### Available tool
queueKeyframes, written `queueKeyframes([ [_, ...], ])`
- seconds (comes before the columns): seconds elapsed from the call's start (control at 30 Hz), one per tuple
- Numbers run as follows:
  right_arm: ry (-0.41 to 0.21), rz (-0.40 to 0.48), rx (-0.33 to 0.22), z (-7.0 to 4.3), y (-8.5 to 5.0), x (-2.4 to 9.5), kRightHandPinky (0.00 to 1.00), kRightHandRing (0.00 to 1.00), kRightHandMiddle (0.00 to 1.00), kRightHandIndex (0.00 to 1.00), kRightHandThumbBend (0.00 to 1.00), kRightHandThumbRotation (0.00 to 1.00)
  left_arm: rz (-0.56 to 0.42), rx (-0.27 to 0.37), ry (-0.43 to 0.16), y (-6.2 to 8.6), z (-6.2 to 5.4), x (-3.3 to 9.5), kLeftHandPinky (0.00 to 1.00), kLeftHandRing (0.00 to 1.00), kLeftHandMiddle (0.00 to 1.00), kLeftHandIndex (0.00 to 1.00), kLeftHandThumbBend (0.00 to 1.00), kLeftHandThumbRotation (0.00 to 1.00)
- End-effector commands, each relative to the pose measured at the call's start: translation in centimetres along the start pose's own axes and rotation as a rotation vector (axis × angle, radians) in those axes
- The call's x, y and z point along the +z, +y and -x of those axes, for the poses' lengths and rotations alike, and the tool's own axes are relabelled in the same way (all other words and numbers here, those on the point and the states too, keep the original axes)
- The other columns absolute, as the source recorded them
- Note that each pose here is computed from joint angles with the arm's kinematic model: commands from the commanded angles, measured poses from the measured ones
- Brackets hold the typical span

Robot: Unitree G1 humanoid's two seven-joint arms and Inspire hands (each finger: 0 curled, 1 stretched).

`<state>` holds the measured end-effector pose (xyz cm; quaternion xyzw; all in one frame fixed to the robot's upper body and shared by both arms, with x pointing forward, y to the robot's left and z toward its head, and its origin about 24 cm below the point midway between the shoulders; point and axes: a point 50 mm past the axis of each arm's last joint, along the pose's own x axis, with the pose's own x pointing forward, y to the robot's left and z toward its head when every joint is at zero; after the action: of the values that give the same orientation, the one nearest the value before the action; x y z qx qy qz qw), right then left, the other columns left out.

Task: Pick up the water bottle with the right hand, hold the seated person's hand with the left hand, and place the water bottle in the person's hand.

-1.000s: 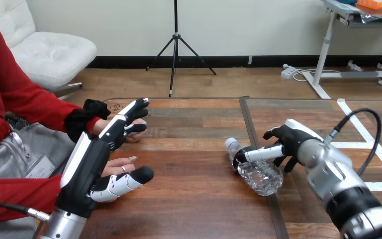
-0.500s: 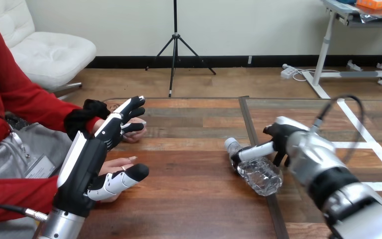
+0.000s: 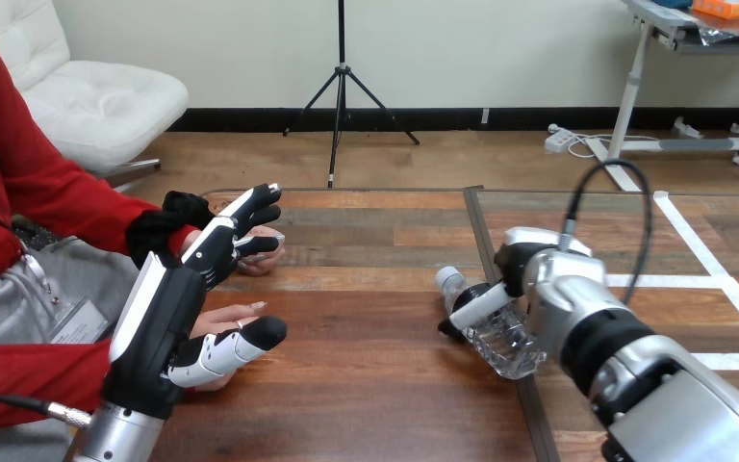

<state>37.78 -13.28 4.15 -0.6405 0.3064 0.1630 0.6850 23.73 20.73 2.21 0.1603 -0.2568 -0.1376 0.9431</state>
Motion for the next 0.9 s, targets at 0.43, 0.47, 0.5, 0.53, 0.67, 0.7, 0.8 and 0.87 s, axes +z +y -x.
queueKeyframes([
  [0.43, -0.002, 0.074, -0.015, 0.4, 0.0, 1.7, 0.47, 0.64, 0.79, 0.95, 1.00, 0.54, -0.004, -0.006, -0.126, 0.0, -2.6, 1.2, 0.81, 0.90, 0.91, 0.89, 1.00, 0.78],
  [0.47, -0.003, 0.073, -0.017, 0.4, 0.1, 1.7, 0.47, 0.64, 0.79, 0.95, 1.00, 0.53, -0.004, -0.004, -0.127, 0.0, -2.6, 1.2, 0.81, 0.89, 0.91, 0.89, 1.00, 0.79],
  [0.5, -0.003, 0.072, -0.017, 0.4, 0.1, 1.7, 0.47, 0.64, 0.79, 0.95, 1.00, 0.53, -0.005, -0.003, -0.127, 0.0, -2.6, 1.2, 0.81, 0.89, 0.91, 0.89, 1.00, 0.79],
  [0.53, -0.003, 0.072, -0.020, 0.4, 0.2, 1.8, 0.47, 0.64, 0.79, 0.95, 1.00, 0.51, -0.006, -0.003, -0.130, 0.0, -2.6, 1.2, 0.81, 0.89, 0.91, 0.89, 1.00, 0.79],
  [0.67, -0.001, 0.063, -0.032, 0.4, 0.4, 1.8, 0.46, 0.64, 0.78, 0.93, 1.00, 0.47, -0.011, 0.001, -0.134, 0.1, -2.6, 1.3, 0.81, 0.89, 0.91, 0.89, 1.00, 0.79],
  [0.7, -0.001, 0.060, -0.034, 0.4, 0.5, 1.8, 0.46, 0.63, 0.77, 0.93, 0.99, 0.46, -0.012, 0.002, -0.135, 0.1, -2.5, 1.3, 0.80, 0.89, 0.91, 0.89, 1.00, 0.79],
  [0.8, 0.001, 0.063, -0.038, 0.4, 0.6, 1.8, 0.45, 0.62, 0.76, 0.91, 0.99, 0.42, -0.014, 0.005, -0.137, 0.1, -2.5, 1.3, 0.80, 0.89, 0.91, 0.89, 1.00, 0.79],
  [0.87, 0.002, 0.045, -0.045, 0.3, 0.7, 1.8, 0.44, 0.62, 0.75, 0.89, 0.99, 0.39, -0.014, 0.007, -0.137, 0.2, -2.5, 1.4, 0.79, 0.89, 0.91, 0.89, 1.00, 0.79],
])
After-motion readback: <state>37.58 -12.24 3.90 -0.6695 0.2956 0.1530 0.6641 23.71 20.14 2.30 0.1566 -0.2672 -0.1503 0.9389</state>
